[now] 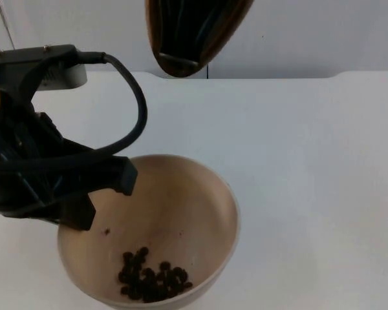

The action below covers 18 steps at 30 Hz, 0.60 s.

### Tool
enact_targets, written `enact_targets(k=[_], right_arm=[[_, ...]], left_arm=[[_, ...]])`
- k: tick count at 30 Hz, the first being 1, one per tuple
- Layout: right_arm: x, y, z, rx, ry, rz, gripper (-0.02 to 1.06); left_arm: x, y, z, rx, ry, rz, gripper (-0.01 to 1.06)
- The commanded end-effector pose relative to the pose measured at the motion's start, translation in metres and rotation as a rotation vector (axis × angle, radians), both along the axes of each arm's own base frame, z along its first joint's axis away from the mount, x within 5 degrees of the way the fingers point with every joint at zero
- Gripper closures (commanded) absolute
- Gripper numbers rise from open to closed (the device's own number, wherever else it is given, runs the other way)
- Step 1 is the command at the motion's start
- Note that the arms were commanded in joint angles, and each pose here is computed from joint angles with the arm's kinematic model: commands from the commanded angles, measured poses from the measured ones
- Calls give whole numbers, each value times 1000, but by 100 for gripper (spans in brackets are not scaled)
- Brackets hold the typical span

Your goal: Pick up the bowl with the left hand and pour the coffee beans from the cup into the bowl with the right hand.

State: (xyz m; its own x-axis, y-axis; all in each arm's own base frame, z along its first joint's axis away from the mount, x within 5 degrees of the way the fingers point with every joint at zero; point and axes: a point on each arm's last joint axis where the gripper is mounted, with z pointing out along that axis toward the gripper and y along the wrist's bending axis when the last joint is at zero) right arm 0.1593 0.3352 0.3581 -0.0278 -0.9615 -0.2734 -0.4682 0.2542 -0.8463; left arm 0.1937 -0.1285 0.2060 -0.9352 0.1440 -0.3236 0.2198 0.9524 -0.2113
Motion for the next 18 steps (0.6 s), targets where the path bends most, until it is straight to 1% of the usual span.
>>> enact_targets(k=[1, 2, 5, 7, 17, 18], right_arm=[[3, -8, 6, 51, 28, -27, 104], [3, -8, 6, 51, 28, -27, 104], [2, -12, 6, 89, 88, -46, 104], [4, -12, 6, 114, 107, -51, 104], [11, -17, -1, 147, 196, -96, 104], [12, -18, -2, 153, 218, -105, 104]], left_arm=[[-2, -1, 2, -23, -1, 12, 105], [-2, -1, 2, -23, -1, 12, 105], [-2, -1, 2, -27, 2, 15, 105], [-2, -1, 2, -27, 2, 15, 105], [-2, -1, 2, -27, 2, 15, 105], [-2, -1, 2, -27, 2, 15, 105]])
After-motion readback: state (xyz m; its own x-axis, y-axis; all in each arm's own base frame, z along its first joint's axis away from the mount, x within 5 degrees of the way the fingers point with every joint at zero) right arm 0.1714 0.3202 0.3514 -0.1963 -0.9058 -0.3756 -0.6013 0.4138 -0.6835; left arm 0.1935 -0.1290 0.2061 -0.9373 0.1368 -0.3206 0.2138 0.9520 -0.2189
